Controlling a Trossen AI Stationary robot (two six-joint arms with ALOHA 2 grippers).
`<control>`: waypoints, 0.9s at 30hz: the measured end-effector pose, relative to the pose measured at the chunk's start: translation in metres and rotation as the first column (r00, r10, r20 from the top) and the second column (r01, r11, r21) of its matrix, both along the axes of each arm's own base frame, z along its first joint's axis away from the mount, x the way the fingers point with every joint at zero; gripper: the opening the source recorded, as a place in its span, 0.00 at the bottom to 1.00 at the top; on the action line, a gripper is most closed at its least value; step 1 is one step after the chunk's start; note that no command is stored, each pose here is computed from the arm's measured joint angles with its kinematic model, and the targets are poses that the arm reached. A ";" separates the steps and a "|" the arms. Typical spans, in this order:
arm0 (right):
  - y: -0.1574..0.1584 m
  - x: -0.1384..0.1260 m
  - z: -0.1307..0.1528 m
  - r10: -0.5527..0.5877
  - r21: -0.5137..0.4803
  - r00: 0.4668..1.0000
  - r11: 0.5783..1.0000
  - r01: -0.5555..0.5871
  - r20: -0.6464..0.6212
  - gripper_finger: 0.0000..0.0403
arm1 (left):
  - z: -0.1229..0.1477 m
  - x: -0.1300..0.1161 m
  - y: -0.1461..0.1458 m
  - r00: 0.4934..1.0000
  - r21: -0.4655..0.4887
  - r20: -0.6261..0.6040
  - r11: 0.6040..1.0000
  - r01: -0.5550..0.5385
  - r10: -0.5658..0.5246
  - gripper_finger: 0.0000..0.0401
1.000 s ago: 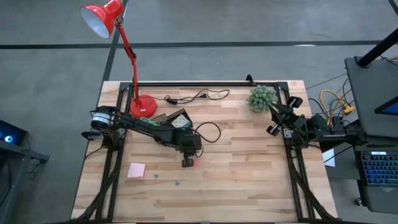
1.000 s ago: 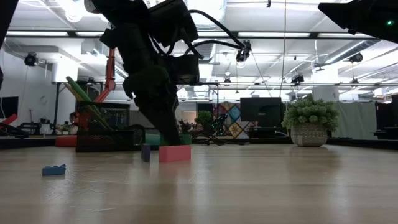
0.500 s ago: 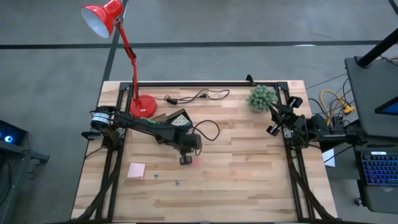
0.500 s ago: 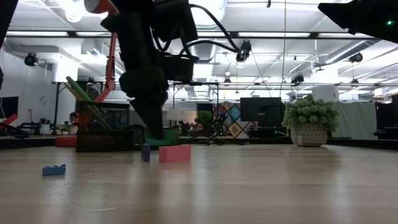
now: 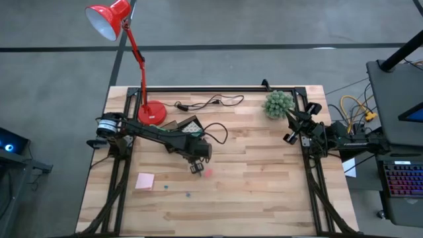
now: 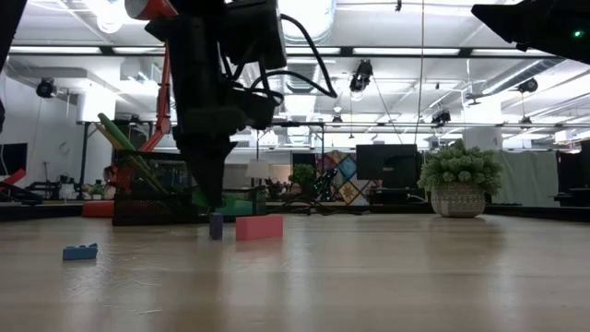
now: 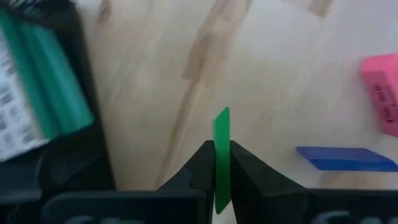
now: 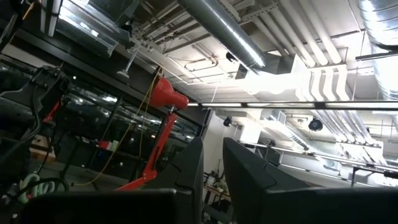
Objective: Pick and place office supplies into organizer
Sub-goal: Put the green eraser into the desk organizer
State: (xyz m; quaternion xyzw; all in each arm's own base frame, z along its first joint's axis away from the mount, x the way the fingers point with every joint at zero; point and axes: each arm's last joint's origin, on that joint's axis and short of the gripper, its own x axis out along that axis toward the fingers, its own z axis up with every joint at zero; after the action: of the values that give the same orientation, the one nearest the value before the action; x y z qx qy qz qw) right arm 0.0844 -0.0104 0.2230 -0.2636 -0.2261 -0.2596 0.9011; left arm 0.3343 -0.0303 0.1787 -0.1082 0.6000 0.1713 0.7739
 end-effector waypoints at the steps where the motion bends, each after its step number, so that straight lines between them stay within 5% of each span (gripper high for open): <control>1: 0.000 0.000 0.000 0.000 0.000 1.000 1.000 0.000 0.000 0.13 | 0.001 -0.002 0.000 1.000 0.006 -0.008 1.000 -0.015 0.015 0.03; 12: 0.000 0.000 0.000 -0.001 0.001 1.000 1.000 0.001 -0.001 0.13 | 0.026 -0.017 0.005 0.995 0.077 0.029 0.992 -0.103 0.101 0.03; 20: 0.000 0.000 0.000 -0.012 0.010 1.000 1.000 0.012 -0.002 0.13 | 0.043 -0.040 0.011 0.955 0.166 0.085 0.941 -0.295 0.285 0.03; 27: 0.000 0.000 0.000 -0.009 0.014 1.000 1.000 0.009 0.001 0.13 | 0.043 -0.049 0.012 0.941 0.204 0.057 0.919 -0.337 0.333 0.03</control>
State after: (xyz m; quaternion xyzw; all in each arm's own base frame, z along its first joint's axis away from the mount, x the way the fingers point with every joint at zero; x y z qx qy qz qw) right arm 0.0844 -0.0108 0.2228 -0.2581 -0.2234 -0.2654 0.9017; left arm 0.2855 -0.0179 0.2213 -0.1282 0.5427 0.3627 0.7467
